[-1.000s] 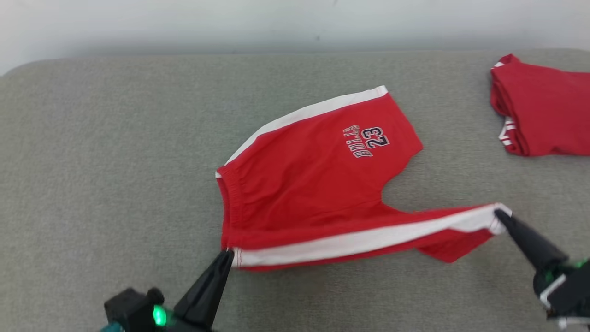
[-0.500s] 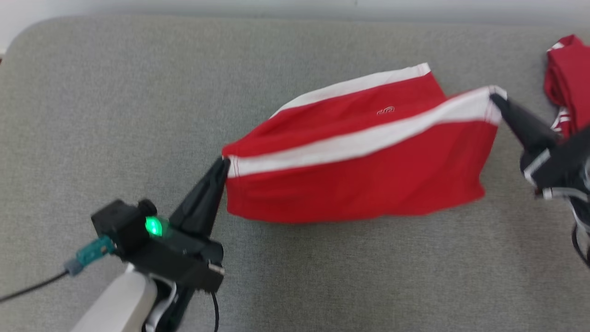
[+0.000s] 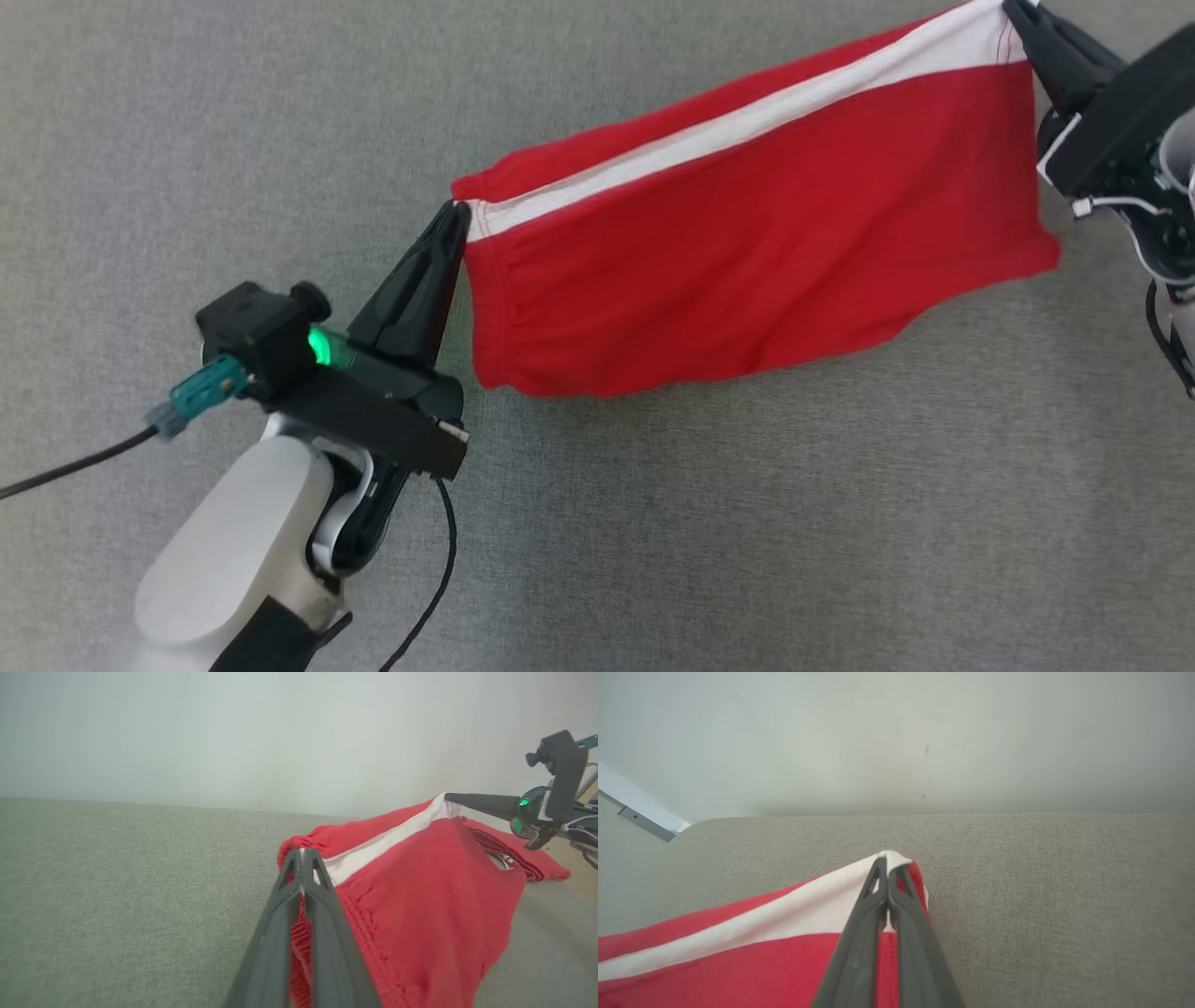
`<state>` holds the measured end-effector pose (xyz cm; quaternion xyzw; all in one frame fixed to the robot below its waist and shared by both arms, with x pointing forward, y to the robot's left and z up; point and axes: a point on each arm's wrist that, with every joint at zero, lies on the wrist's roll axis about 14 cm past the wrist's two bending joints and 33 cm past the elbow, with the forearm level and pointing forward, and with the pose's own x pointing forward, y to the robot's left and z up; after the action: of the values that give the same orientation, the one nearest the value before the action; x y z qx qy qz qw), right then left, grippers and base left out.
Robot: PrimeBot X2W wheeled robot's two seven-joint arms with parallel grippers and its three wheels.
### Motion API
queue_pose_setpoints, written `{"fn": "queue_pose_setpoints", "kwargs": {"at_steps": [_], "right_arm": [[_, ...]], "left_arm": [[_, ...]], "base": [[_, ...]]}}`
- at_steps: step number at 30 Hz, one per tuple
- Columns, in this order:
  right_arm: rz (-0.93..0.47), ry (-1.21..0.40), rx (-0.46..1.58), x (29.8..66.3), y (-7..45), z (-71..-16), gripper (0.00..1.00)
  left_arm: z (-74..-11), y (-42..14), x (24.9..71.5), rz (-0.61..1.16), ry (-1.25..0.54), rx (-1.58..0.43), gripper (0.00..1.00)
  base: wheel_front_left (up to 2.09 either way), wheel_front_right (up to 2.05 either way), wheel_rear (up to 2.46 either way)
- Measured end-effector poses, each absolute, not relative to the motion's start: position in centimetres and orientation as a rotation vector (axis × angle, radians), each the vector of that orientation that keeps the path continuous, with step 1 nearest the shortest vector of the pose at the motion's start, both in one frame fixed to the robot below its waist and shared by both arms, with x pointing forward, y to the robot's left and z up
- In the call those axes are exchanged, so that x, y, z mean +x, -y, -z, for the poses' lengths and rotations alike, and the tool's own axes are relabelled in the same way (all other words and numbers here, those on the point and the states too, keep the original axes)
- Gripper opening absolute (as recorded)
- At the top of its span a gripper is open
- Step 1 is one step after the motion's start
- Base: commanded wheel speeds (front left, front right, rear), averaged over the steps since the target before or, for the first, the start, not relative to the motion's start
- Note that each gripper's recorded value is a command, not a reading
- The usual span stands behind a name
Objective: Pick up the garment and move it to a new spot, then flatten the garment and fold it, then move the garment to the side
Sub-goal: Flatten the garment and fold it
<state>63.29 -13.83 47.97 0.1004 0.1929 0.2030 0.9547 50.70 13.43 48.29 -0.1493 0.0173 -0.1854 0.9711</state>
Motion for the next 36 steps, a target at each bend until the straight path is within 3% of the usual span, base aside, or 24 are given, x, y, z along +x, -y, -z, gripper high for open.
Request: {"fn": "queue_pose_setpoints", "kwargs": {"at_steps": [8, 9, 10, 11, 12, 13, 22, 36], "right_arm": [[-0.414, -0.438, 0.163, 64.5, 12.6, -45.0, 0.00], [-0.411, -0.440, 0.159, 64.5, 12.6, -44.8, 0.38], [-0.409, -0.436, 0.154, 64.5, 12.7, -44.7, 0.97], [-0.405, -0.433, 0.151, 64.4, 12.8, -44.7, 1.00], [-0.403, -0.429, 0.152, 64.4, 12.9, -44.9, 1.00], [-0.402, -0.420, 0.150, 64.3, 13.1, -45.1, 1.00], [-0.372, -0.368, 0.130, 62.5, 15.2, -47.3, 1.00], [-0.290, -0.498, 0.133, 57.4, 18.0, -44.0, 1.00]], "left_arm": [[-46.2, -13.7, 51.5, 0.356, -0.082, -0.287, 0.00], [-46.1, -13.7, 51.6, 0.353, -0.084, -0.288, 0.00], [-46.0, -13.8, 51.7, 0.350, -0.086, -0.281, 0.00], [-46.0, -13.8, 51.7, 0.351, -0.085, -0.264, 0.31], [-46.2, -13.9, 51.8, 0.351, -0.076, -0.251, 0.92], [-46.6, -14.0, 51.9, 0.346, -0.065, -0.247, 1.00], [-49.2, -16.9, 50.4, 0.243, 0.026, -0.175, 1.00], [-54.3, -23.5, 44.6, -0.057, 0.196, -0.047, 1.00]], "base": [[0.00, 0.00, 0.00], [0.00, 0.00, 0.00], [0.00, 0.00, 0.00], [0.00, 0.00, 0.00], [0.00, 0.00, 0.00], [0.00, 0.00, 0.00], [0.00, 0.00, 0.00], [0.00, 0.00, 0.00]]}}
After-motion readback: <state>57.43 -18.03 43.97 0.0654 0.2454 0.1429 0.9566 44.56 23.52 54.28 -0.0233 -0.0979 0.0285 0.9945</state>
